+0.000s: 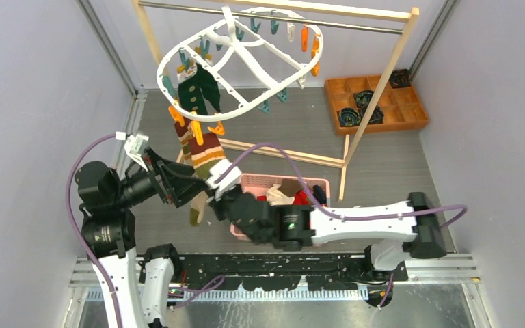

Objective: Remove the socks clipped to the hanger
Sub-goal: Remove the sock from the hanger.

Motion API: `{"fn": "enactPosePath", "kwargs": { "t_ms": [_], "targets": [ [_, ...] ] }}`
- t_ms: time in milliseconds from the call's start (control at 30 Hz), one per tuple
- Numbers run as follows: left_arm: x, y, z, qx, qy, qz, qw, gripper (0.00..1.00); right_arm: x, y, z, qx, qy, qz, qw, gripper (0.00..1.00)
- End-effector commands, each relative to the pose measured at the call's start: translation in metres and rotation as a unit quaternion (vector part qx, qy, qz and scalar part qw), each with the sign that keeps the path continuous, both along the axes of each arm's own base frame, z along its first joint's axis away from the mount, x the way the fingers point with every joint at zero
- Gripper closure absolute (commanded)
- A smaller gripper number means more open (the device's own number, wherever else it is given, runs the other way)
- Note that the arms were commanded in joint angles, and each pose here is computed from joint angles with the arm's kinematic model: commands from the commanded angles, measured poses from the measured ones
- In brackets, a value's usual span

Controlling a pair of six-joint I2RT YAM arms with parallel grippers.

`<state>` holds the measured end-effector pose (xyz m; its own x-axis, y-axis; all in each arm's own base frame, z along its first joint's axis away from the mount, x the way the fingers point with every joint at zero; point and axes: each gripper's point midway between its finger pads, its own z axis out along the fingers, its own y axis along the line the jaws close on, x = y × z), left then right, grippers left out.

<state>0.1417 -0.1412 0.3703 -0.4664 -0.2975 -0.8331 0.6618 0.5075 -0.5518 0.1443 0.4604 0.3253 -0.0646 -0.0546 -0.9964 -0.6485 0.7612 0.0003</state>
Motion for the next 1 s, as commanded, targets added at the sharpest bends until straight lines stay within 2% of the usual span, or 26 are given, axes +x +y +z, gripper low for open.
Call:
{"fn": "enactPosePath", "kwargs": {
  "t_ms": [0, 100, 333, 600, 967],
  "targets": [
    [-0.015, -0.005, -0.009, 0.029, 0.016, -0.062, 0.998, 0.00, -0.015, -0.022, 0.028, 0.146, 0.130, 0.124, 0.973, 0.99],
    [-0.022, -0.007, -0.012, 0.042, 0.004, -0.084, 0.996, 0.00, -0.033, -0.037, 0.022, 0.155, 0.164, 0.177, 0.958, 0.99],
    [-0.040, -0.014, -0.018, 0.019, -0.004, -0.128, 0.992, 0.02, -0.064, -0.067, 0.033, 0.199, 0.191, 0.258, 0.926, 0.99],
    [-0.049, -0.018, -0.033, 0.002, -0.001, -0.163, 0.987, 0.07, -0.101, -0.059, 0.054, 0.227, 0.214, 0.373, 0.874, 0.99],
    [-0.070, -0.023, -0.049, -0.039, 0.037, -0.215, 0.975, 0.04, -0.093, -0.056, 0.056, 0.248, 0.215, 0.370, 0.869, 0.99]
  ]
}}
